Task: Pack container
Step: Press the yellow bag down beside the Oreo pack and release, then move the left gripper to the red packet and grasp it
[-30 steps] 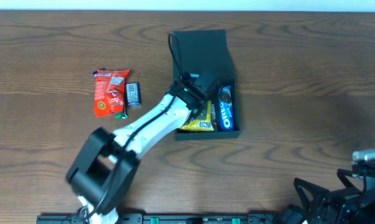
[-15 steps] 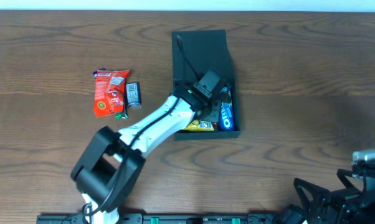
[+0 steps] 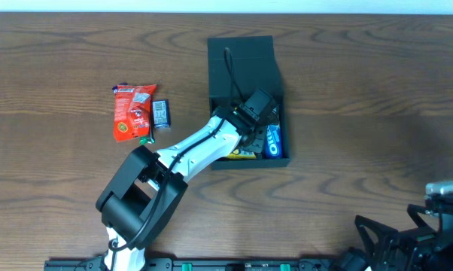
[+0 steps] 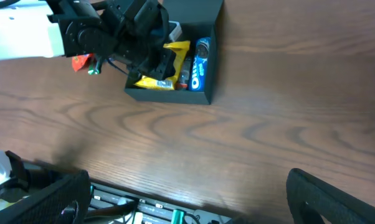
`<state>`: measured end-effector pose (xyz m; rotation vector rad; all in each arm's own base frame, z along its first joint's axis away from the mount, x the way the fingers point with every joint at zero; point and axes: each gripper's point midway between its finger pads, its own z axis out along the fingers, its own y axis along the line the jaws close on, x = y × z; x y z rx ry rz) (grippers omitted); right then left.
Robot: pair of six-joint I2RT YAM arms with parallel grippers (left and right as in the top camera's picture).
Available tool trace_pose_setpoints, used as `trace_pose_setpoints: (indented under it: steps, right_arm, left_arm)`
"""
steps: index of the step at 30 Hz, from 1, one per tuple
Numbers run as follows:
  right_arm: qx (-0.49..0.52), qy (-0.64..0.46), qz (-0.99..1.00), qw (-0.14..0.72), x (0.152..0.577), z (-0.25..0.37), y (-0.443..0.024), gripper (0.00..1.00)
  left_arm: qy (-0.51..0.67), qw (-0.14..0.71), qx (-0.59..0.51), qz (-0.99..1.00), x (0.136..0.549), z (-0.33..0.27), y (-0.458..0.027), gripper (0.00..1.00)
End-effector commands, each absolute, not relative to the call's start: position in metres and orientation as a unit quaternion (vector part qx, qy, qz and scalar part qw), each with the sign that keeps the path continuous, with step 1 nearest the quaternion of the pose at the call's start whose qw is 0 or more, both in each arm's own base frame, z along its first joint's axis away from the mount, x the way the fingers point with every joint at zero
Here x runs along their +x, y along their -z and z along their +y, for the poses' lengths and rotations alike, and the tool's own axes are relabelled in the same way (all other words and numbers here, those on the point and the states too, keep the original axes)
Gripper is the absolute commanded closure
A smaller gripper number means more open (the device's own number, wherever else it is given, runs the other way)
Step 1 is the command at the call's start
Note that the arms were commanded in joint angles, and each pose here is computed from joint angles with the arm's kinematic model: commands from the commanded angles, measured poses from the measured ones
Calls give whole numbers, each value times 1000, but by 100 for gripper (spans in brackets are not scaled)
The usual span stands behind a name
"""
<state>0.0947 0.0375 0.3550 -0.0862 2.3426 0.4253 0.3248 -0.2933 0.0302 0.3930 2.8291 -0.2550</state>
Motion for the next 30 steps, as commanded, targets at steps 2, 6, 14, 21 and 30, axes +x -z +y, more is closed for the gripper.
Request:
trace_pose_setpoints:
  steps: [2, 6, 14, 21, 30]
  right_arm:
    - [-35, -161, 913, 374, 94, 35, -355, 1]
    - [-35, -161, 913, 374, 94, 35, -355, 1]
    - [-35, -161, 913, 374, 94, 35, -355, 1]
    - [-35, -161, 913, 374, 94, 35, -355, 1]
    - [-40, -159, 912, 375, 94, 35, -355, 1]
  left_arm:
    - [37, 152, 115, 981, 335, -276, -25, 94]
    - [50, 151, 117, 980, 335, -281, -29, 94]
    - [107, 200, 116, 967, 352, -305, -86, 94]
    - [107, 287, 75, 949, 381, -263, -168, 94]
    - [-1, 258, -80, 963, 410, -73, -178, 93]
